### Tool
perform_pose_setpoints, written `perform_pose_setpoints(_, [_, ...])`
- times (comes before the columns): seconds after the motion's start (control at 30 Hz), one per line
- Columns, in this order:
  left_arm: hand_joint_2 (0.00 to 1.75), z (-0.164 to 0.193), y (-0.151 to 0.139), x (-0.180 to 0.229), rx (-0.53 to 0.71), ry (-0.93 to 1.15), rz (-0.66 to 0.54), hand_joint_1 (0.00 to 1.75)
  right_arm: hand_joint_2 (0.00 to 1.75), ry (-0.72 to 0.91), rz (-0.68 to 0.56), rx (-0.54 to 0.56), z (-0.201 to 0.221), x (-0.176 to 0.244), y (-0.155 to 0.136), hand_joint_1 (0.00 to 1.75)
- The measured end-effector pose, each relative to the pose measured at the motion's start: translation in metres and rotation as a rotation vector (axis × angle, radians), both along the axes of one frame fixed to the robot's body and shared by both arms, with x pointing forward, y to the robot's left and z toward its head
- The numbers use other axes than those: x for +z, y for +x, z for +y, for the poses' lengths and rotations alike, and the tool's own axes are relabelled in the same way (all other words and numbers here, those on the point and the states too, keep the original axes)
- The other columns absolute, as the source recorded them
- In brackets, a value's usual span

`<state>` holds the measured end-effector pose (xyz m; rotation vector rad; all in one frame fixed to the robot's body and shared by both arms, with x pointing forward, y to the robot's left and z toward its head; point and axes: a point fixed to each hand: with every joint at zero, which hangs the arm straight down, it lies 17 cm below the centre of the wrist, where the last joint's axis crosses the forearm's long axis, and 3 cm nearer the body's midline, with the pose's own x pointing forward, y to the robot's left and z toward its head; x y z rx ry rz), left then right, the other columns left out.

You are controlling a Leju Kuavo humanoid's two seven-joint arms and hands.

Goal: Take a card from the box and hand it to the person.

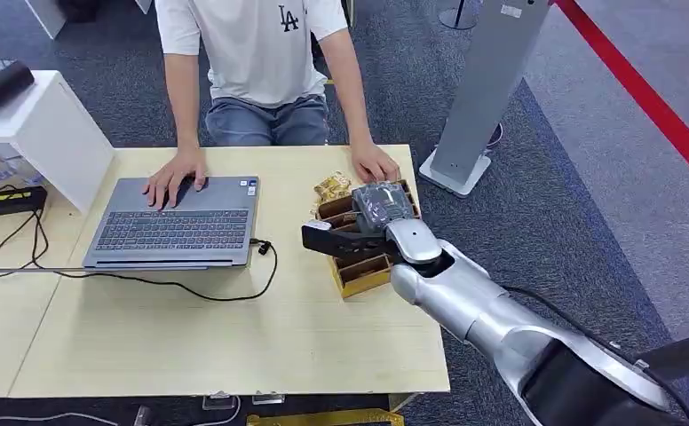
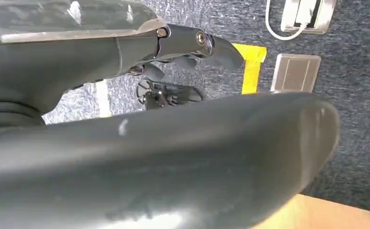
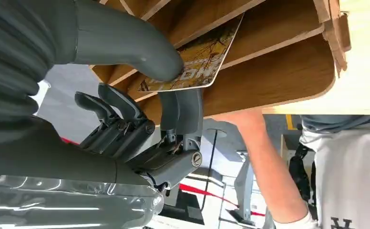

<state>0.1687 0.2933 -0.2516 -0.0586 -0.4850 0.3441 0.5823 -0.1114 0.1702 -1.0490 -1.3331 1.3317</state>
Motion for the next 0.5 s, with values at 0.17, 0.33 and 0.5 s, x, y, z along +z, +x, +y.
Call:
perform_pose_setpoints(0.17, [0.0, 0.001, -0.002, -0.001, 0.008, 0.0, 0.004, 0.0, 1.75, 0.027, -0.028, -0.028, -0.004, 0.014, 0.002, 1.75])
perform_pose_setpoints(0.33, [0.0, 0.001, -0.004, -0.001, 0.01, 0.001, 0.005, 0.0, 1.75, 0.044, -0.055, -0.033, -0.005, 0.026, 0.002, 1.75])
perform_pose_setpoints(0.5, [0.0, 0.005, -0.017, -0.004, 0.031, 0.006, 0.01, 0.0, 1.75, 0.203, -0.38, -0.013, -0.013, 0.145, -0.018, 1.75])
